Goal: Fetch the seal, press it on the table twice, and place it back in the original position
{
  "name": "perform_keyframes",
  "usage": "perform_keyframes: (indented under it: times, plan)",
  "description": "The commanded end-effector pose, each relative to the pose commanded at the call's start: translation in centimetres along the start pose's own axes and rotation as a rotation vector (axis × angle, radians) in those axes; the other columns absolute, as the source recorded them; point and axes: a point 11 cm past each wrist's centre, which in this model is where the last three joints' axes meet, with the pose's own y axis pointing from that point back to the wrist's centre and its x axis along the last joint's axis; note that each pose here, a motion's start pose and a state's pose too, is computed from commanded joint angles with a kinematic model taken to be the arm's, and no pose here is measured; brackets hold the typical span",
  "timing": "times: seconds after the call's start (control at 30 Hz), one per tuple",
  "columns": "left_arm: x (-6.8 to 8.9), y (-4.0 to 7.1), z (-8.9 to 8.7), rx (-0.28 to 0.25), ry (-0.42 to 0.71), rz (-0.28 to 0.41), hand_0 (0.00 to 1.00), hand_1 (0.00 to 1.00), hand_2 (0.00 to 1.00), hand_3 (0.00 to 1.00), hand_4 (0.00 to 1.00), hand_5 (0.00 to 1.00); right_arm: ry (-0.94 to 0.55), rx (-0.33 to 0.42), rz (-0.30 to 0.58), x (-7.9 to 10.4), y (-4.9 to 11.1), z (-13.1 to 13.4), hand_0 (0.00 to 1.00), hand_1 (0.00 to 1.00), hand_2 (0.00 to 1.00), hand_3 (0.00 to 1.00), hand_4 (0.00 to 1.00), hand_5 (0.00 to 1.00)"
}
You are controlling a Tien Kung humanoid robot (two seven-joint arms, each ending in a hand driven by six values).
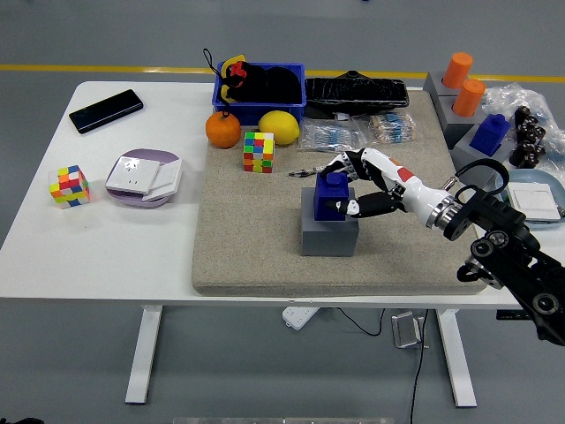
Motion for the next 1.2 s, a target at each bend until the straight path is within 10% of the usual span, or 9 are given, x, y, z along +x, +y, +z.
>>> perform_keyframes:
  times: [0.6,1.2]
  plan:
    - [-0.1,-0.1,-0.8,0.017,0.009,-0.002,0.725,0.696,0.684,0.752,0.707,0.250,0.062,0.075,0.075,5.5,1.1,-3.8,0.556,0.431,0.448,0.509,0.691,0.002]
    - [-0.6,-0.3,-0.9,0.017,0.004,-0.010,0.725,0.696,0.684,0.752,0.707,0.249,0.001,-0.122,0.234,9.1,6.1,4.2,0.558,0.430,0.448,0.508,0.689,0.002]
